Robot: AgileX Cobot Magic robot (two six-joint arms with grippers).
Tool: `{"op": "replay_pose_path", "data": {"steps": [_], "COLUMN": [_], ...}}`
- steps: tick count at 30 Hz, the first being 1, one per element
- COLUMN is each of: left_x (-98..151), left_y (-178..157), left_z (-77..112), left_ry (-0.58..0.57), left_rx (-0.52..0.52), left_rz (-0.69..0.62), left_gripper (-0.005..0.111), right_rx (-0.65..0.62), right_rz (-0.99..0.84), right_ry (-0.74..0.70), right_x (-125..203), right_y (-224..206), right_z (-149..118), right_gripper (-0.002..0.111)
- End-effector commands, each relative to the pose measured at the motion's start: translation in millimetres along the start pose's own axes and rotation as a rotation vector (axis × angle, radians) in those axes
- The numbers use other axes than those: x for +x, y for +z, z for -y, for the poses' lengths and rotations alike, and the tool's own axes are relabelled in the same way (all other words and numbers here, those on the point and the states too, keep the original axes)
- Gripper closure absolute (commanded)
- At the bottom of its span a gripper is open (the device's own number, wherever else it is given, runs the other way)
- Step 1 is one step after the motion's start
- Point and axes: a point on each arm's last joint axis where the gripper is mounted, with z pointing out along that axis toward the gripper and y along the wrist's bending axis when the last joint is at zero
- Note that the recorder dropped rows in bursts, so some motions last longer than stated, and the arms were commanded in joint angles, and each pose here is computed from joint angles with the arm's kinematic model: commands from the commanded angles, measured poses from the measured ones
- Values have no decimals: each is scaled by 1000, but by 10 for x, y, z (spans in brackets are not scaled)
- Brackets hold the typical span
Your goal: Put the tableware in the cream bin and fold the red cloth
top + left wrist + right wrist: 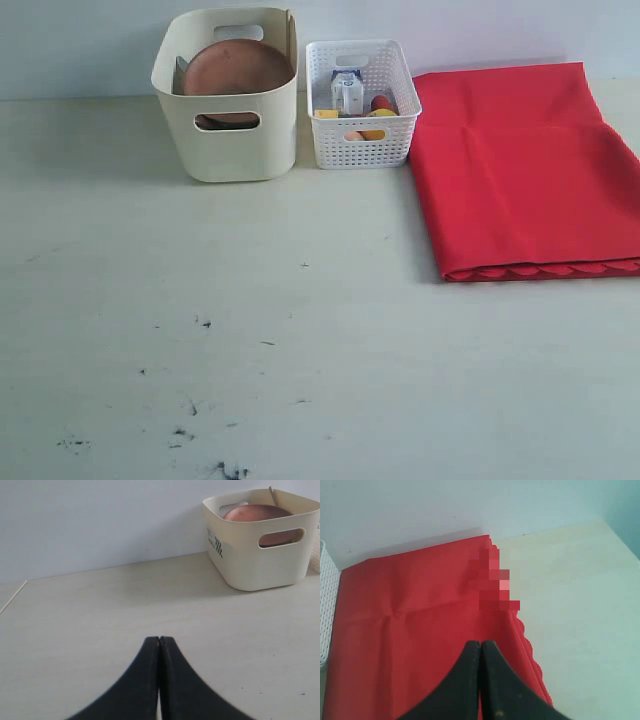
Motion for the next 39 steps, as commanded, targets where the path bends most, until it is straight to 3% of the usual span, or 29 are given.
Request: {"op": "replay_pose_path", "data": {"steps": [1,9,18,29,35,39], "left_x": [9,9,9,9,9,9], "left_y": [-2,-2,-2,-2,-2,-2], "left_z": [1,1,1,1,1,1], "left_ry": [-8,-8,-8,-8,-8,-8], "left_rx": [-2,-2,-2,-2,-2,-2], "left_rz": [2,2,2,2,2,2], "left_gripper": [107,107,107,107,107,107], "right_rx": [3,-8,-48,-67,-153,-262], "right_rz": [6,91,420,738,761,677], "right_ry": [-3,2,26,18,68,-86], "right_x": [-9,-116,-315,-172,-59,25], "right_y": [-22,-287,-1393,-2439,-2625,-2603], "right_z": [12,16,65,158,131,-7], "right_gripper": [108,108,108,108,108,108]}}
